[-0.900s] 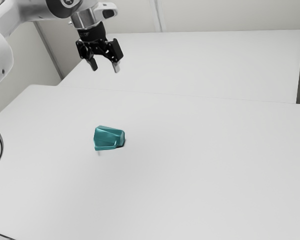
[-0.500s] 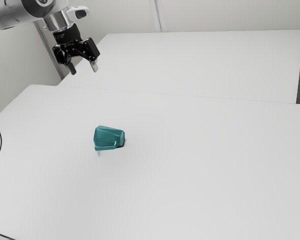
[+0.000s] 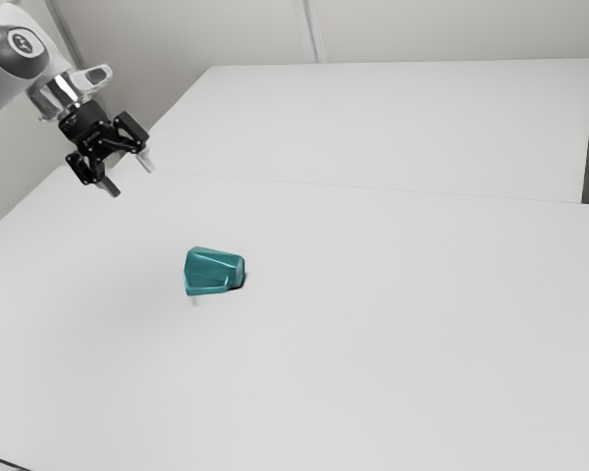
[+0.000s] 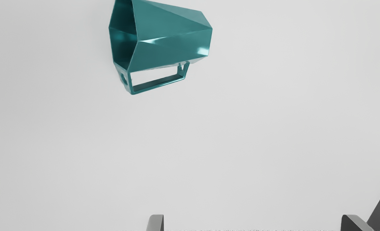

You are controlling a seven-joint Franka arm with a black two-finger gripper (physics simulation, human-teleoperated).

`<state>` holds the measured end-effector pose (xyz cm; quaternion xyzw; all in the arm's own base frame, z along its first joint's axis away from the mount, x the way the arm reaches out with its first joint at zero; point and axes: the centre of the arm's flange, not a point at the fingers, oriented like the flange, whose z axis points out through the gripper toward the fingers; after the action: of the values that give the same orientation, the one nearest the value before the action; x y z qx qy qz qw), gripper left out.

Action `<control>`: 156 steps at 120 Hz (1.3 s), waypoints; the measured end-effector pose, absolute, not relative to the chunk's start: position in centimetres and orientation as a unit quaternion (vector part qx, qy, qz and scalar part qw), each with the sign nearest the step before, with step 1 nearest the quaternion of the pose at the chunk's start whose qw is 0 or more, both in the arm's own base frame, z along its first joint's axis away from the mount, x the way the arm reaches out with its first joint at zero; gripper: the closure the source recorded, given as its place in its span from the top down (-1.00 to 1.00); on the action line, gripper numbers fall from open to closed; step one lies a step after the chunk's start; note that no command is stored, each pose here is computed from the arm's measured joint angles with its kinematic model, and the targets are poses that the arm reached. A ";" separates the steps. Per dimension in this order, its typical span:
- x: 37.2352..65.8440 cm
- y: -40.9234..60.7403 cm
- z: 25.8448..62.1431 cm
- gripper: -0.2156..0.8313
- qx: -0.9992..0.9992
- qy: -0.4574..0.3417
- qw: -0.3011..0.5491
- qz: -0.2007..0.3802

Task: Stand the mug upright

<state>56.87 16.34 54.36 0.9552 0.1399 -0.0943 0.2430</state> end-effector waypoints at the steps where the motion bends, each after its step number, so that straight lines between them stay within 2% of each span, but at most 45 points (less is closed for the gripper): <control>1: 56.8 16.5 54.2 0.59 0.954 0.141 0.246 -0.095; 40: 56.0 19.8 46.7 0.59 0.930 0.139 0.322 -0.116; 85: 53.1 19.3 37.8 0.59 0.902 0.124 0.386 -0.147; 139: 55.6 20.7 33.8 0.59 0.910 0.073 0.405 -0.054; 156: 57.2 20.7 33.9 0.59 0.916 0.041 0.399 -0.025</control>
<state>57.25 20.67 33.94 0.9156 0.0409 -0.0248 0.3993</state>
